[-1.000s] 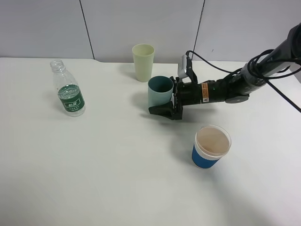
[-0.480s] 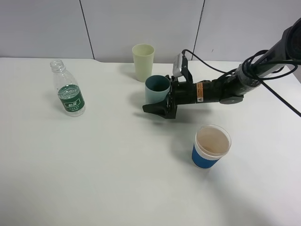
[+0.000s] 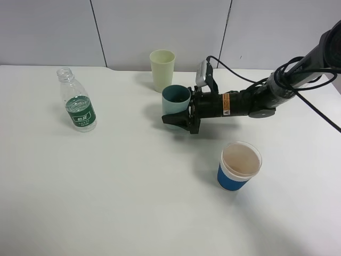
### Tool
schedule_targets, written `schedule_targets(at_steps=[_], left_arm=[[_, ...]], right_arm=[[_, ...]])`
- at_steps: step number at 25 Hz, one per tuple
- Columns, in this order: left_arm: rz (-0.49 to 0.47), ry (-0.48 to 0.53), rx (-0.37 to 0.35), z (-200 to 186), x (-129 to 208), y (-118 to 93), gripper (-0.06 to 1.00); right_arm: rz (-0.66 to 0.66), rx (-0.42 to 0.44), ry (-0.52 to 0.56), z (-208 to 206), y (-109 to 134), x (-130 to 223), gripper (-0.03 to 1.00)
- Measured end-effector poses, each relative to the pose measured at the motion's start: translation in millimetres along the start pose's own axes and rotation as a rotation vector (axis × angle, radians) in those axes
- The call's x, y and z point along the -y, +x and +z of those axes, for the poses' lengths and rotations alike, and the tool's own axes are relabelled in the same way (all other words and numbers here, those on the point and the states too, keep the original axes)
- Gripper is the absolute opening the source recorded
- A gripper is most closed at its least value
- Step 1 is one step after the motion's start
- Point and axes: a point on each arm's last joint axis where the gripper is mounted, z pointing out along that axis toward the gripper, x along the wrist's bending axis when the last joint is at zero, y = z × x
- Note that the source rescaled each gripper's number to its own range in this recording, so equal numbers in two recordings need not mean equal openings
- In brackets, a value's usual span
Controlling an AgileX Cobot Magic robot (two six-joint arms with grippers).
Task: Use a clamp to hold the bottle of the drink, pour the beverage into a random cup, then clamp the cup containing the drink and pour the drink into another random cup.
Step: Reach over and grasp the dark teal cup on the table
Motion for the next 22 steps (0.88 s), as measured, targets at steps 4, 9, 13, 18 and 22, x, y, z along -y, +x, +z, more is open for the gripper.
schedule_targets(at_steps=[4,9,13,18,22], left_arm=[[0.0,0.0,0.0,0.0,0.0,0.0,1.0],[0.0,0.0,0.0,0.0,0.0,0.0,1.0],[0.0,0.0,0.0,0.0,0.0,0.0,1.0],[0.0,0.0,0.0,0.0,0.0,0.0,1.0],[0.0,0.0,0.0,0.0,0.0,0.0,1.0]], right_arm=[[0.057,-0.007,-0.001,0.0,0.7,-0.1,0.01],[0.073,-0.008,-0.003,0.0,0.8,-0.3,0.01],[0.073,-0.008,-0.003,0.0,0.8,-0.3,0.01],[0.074,-0.012,0.017,-1.7,-0.4,-8.6,0.0],[0.044,-0.025,0.022,-6.4,-1.7,-33.3,0.0]])
